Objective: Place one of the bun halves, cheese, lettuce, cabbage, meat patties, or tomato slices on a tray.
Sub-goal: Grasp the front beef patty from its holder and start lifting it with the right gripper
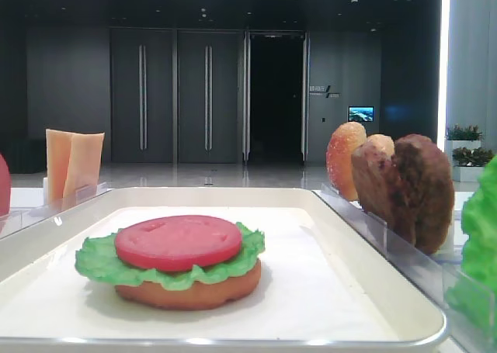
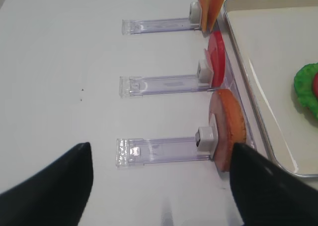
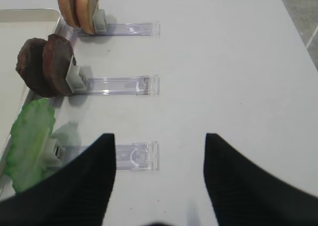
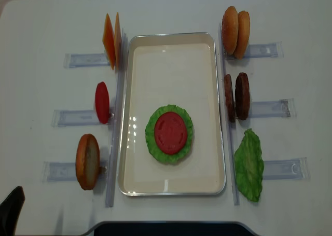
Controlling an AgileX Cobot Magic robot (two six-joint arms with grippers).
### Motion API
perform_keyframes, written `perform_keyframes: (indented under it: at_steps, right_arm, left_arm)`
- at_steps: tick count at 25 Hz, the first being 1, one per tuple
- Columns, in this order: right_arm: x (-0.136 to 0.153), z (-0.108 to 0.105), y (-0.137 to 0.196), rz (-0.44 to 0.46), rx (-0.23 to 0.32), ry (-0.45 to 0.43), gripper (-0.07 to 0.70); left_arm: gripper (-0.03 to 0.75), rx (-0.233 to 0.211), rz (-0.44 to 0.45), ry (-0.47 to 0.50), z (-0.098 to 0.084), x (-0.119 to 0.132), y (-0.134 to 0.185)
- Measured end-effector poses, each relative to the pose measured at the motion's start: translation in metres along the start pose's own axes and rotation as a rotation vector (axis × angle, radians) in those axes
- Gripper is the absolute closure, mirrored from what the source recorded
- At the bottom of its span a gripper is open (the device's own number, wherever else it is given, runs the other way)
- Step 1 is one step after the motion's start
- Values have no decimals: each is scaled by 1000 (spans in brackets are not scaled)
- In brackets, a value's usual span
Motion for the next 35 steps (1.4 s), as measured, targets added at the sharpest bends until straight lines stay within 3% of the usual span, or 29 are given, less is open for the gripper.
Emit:
perform_keyframes:
  at_steps: [19, 24, 35]
  right_arm:
    - [1, 0, -1, 10, 1, 0, 223]
    - [13, 1, -13, 117, 14, -14, 223]
    - [64, -2, -65, 458, 32, -20, 223]
  left_arm:
    - [55, 0, 0, 1, 0, 0, 0]
    - [55, 0, -1, 1, 0, 0, 0]
    - [55, 0, -1, 1, 0, 0, 0]
Point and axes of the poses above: a point on each arm's last joint axis where the gripper is mounted, x pointing out along that axis toward the gripper, z along the wrist's bending axis when the last joint is at zero, y = z × x, the point moved 4 cm from there along x, pointing out along that axis toward the gripper
